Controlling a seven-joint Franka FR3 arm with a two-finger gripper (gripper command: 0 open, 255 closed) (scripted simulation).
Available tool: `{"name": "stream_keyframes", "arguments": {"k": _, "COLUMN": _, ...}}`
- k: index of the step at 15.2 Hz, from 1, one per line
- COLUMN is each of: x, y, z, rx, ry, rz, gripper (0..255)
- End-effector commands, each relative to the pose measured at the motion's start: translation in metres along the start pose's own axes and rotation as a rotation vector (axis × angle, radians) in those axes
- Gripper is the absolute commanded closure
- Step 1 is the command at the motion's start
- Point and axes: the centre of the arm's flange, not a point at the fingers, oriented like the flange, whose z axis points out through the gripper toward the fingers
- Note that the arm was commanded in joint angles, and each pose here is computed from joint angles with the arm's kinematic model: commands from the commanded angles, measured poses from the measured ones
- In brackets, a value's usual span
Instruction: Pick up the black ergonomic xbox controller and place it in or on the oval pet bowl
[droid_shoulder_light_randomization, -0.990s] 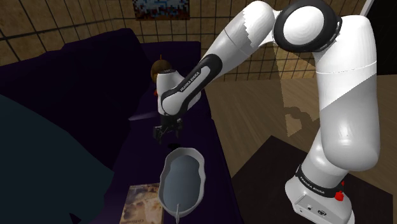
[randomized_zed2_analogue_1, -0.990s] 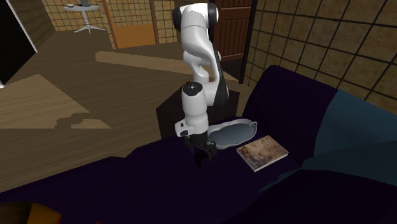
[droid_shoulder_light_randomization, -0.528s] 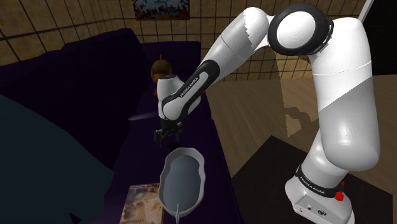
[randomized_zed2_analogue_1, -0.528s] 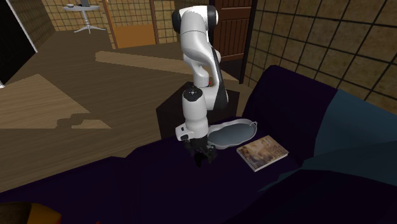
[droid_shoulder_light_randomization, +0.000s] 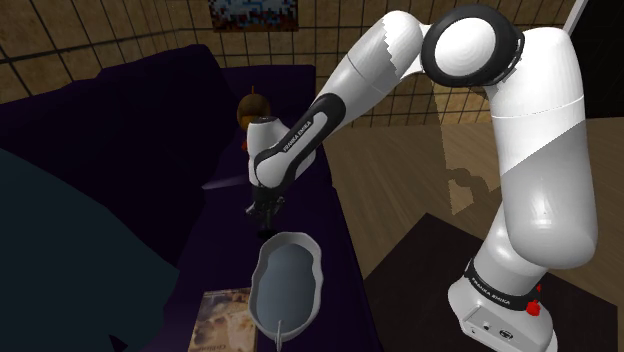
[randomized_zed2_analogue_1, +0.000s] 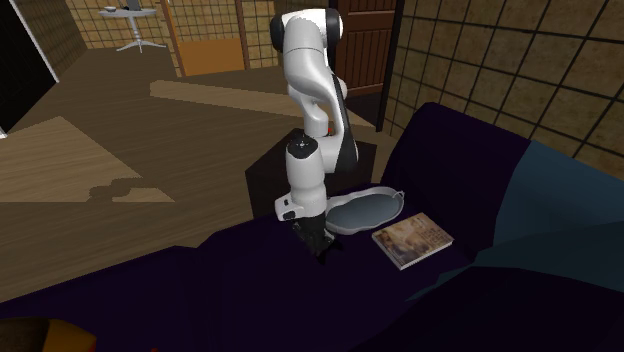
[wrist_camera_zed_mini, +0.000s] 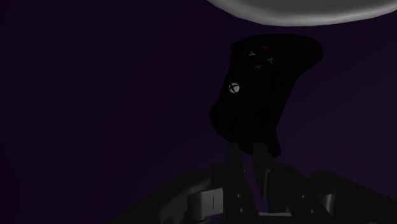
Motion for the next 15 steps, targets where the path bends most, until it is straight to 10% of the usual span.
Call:
{"name": "stream_keyframes", "arguments": {"k": 1, "x": -0.002, "y": 0.0, "z": 0.004, "rx": -0.003, "ry": -0.008, "rz": -0.001, "gripper": 255}}
{"name": "stream_keyframes", "arguments": {"k": 6, "x": -0.001, "y": 0.0, "z": -0.001, "rx": 0.001, "ry": 0.001, "rz": 0.0, "gripper": 255}}
{"name": "stream_keyframes", "arguments": {"k": 7, "x": -0.001, "y": 0.0, "z": -0.001, "rx": 0.001, "ry": 0.001, "rz": 0.0, "gripper": 0}}
{"name": "stream_keyframes", "arguments": {"k": 9, "x": -0.015, "y": -0.015, "z": -0.014, "rx": -0.074, "ry": -0.048, "rz": 0.062, "gripper": 0}}
{"name": "stream_keyframes", "arguments": {"k": 15, "x": -0.017, "y": -0.013, "z": 0.018, "rx": -0.074, "ry": -0.048, "rz": 0.062, "gripper": 0}}
